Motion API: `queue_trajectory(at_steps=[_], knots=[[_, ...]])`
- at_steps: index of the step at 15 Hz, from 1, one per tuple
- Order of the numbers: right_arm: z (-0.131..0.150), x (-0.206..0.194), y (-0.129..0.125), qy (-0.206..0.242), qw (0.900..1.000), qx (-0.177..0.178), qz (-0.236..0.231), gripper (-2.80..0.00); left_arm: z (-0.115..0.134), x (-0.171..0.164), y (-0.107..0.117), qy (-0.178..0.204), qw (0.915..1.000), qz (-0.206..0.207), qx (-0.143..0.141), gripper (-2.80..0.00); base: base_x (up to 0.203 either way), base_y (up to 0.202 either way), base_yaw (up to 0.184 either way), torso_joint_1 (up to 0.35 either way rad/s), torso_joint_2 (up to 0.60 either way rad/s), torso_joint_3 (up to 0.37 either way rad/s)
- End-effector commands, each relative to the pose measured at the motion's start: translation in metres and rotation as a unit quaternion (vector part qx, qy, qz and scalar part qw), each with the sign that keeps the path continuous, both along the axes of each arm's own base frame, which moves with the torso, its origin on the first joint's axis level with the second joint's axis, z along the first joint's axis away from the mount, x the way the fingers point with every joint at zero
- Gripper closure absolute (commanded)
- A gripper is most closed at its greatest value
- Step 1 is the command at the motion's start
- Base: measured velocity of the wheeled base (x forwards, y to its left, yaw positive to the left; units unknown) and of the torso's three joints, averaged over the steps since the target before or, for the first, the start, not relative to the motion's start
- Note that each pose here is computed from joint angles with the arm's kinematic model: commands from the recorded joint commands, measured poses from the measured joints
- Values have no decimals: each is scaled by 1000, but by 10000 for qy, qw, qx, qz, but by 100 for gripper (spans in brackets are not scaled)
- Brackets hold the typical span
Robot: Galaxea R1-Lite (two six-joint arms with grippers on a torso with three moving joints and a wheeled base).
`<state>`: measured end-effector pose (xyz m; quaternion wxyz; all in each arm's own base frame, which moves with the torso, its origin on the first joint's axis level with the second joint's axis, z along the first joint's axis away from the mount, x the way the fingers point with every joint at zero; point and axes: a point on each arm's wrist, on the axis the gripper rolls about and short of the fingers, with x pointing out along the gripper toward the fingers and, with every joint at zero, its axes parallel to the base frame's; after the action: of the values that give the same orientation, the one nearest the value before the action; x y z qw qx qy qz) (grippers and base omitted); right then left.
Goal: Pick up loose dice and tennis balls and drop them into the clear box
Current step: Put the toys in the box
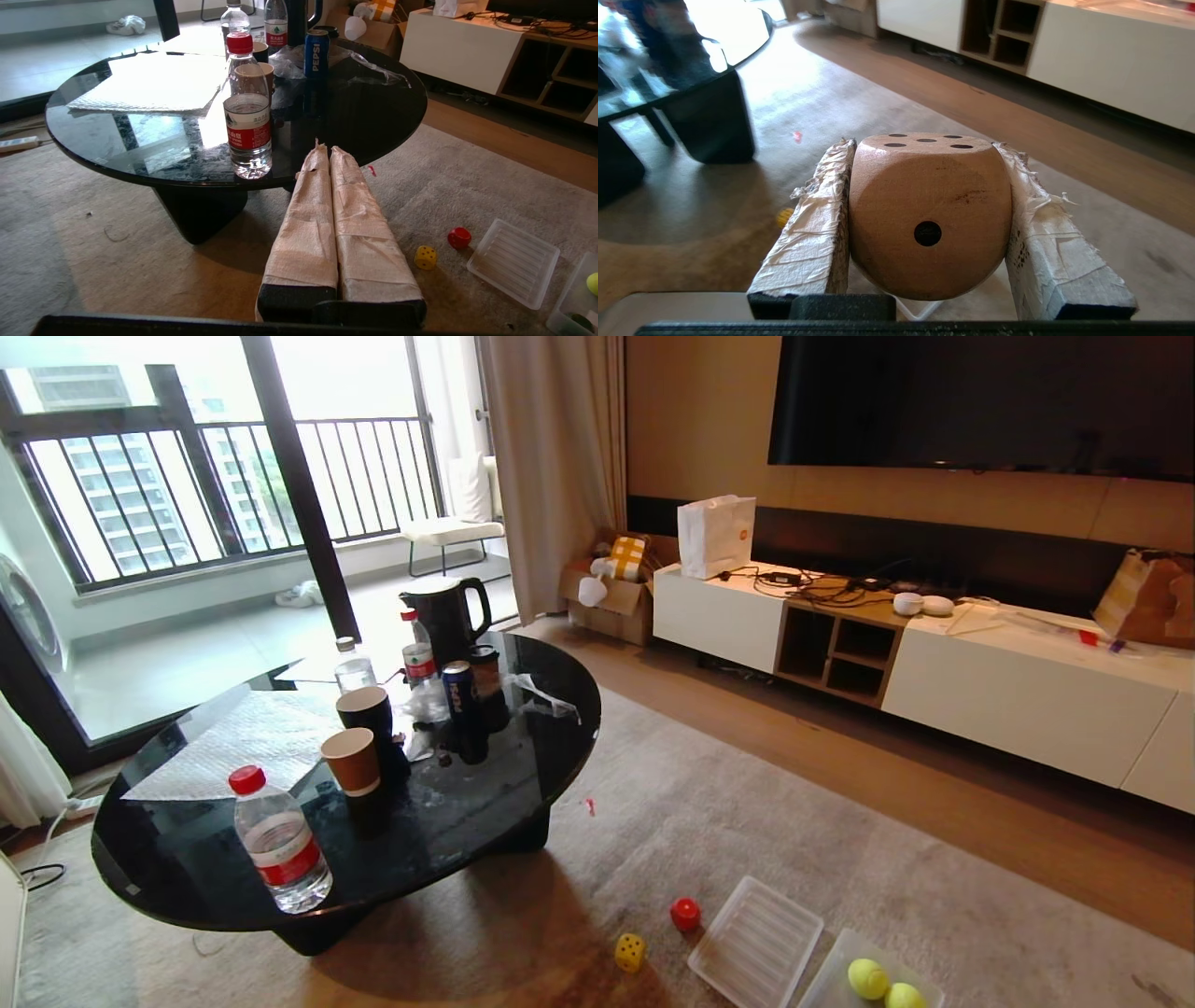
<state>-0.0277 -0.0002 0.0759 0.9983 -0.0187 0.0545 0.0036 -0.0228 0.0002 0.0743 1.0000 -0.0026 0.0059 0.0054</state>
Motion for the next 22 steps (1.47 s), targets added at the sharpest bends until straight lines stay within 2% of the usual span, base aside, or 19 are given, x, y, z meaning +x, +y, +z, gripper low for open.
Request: queue_trajectory(at_steps=[1, 17, 22], knots=[[0, 0, 0, 10, 10000, -6, 10, 0, 0, 0, 0, 1, 10000, 0, -3, 0, 0, 0, 0, 0, 0, 0], [0, 0, 0, 11, 10000, -6, 13, 0, 0, 0, 0, -21, 10000, -1, 42, 0, 0, 0, 0, 0, 0, -2], [0, 0, 0, 14, 10000, 2, 13, 0, 0, 0, 0, -21, 10000, 0, 19, 0, 0, 0, 0, 3, 1, -167]])
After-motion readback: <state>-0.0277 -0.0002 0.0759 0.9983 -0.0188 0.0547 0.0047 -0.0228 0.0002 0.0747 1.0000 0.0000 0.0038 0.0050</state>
